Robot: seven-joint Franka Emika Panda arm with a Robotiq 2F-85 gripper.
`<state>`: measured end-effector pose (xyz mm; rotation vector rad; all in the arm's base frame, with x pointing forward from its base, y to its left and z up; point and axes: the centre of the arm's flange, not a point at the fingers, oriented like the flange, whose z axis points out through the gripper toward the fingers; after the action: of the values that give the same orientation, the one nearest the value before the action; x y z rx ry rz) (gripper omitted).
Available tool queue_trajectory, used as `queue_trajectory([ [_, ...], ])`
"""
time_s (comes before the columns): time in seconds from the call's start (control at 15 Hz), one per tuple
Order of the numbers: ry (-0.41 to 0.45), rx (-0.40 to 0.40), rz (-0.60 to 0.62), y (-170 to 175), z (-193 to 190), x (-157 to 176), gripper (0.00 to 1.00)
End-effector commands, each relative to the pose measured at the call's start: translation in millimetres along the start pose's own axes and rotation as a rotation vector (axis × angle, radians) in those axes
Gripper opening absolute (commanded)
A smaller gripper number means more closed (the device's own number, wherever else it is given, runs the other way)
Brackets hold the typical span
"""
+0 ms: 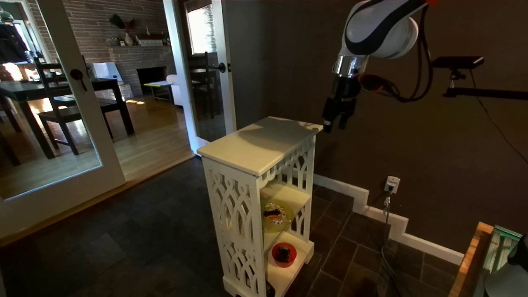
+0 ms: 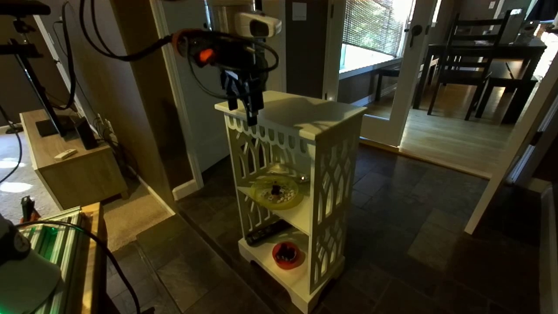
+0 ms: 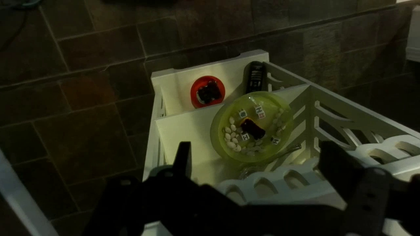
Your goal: Put the yellow plate on top of the shelf.
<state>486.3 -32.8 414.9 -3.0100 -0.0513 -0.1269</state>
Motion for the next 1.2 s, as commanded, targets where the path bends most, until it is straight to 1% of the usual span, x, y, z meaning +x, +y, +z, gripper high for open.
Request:
queue_trajectory([
  [0.0, -0.008, 0.087, 0.142, 7.1, 57.8, -0.2, 1.0],
  [0.13, 0.005, 0.134, 0.209, 11.1, 87.2, -6.8, 1.0],
  [0.2, 0.02, 0.136, 0.254, 15.9, 102.8, -6.9, 1.0],
  [0.33, 0.045, 0.174, 0.319, 27.3, 134.0, -5.8, 1.0],
  [0.4, 0.055, 0.164, 0.356, 29.1, 149.2, -6.5, 1.0],
  [0.6, 0.046, 0.181, 0.429, 34.1, 197.4, -6.4, 1.0],
  [0.73, 0.035, 0.202, 0.433, 35.6, 227.6, -7.2, 1.0],
  [0.93, 0.029, 0.186, 0.393, 41.5, 269.5, -0.3, 1.0],
  [1.07, 0.029, 0.153, 0.337, 50.2, 292.0, 5.7, 1.0],
  [1.13, 0.034, 0.154, 0.316, 54.6, 301.9, 9.4, 1.0],
])
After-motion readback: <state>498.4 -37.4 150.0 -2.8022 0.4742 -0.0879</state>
